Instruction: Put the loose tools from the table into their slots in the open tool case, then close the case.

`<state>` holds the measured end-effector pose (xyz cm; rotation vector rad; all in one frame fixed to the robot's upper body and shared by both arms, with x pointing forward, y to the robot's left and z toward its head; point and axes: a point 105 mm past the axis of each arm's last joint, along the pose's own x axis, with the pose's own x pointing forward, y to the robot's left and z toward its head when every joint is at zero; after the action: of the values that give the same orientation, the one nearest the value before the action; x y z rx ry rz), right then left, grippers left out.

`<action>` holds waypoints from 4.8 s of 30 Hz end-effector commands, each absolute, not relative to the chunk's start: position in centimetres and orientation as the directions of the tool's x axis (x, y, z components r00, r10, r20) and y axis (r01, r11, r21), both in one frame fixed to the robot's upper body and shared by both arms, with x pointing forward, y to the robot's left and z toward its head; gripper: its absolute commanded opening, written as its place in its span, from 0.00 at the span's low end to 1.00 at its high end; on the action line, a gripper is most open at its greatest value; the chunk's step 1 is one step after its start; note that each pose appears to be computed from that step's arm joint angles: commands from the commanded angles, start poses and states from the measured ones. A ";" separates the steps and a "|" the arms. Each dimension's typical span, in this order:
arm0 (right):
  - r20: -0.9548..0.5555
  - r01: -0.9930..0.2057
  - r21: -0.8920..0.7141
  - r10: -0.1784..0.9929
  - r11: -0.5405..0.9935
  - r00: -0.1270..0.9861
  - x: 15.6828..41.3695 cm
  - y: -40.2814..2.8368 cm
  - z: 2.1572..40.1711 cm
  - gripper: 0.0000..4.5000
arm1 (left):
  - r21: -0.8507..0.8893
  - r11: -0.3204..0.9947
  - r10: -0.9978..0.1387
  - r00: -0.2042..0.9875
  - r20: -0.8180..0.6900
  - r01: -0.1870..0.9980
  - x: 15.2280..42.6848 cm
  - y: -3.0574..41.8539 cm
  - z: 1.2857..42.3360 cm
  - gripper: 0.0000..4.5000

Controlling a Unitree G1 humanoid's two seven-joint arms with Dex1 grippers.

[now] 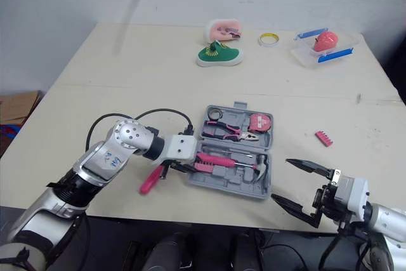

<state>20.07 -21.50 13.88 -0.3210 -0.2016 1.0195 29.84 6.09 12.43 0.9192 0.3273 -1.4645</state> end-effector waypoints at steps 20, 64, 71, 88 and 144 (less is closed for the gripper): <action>0.014 -0.805 -0.341 0.859 0.486 0.512 19.7 -22.0 13.6 1.00 | 0.440 -0.083 -0.959 0.049 -0.280 0.894 29.3 7.1 19.1 0.56; 0.005 -0.751 -0.373 0.810 0.545 0.586 19.8 -22.4 14.7 1.00 | 0.273 -0.007 -0.899 0.114 -0.423 0.962 31.3 6.8 11.0 0.03; 0.023 -0.639 -0.411 0.708 0.650 0.706 19.2 -25.7 15.4 1.00 | 0.355 0.103 -0.958 0.189 -0.217 0.929 32.2 9.9 14.2 0.03; 0.039 0.058 -0.453 -0.046 0.889 0.998 13.2 -41.9 14.7 1.00 | 0.299 0.820 -0.484 0.870 -0.094 0.488 27.5 33.3 14.3 0.99; -0.380 -0.435 -0.136 0.359 0.890 0.852 34.3 -34.4 10.7 1.00 | 0.192 0.044 -0.999 0.042 0.014 0.980 24.2 8.4 20.0 0.99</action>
<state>34.54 -34.12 10.65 -0.1957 0.3498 0.4070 24.83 8.75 19.04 0.1317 -0.1106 -1.5021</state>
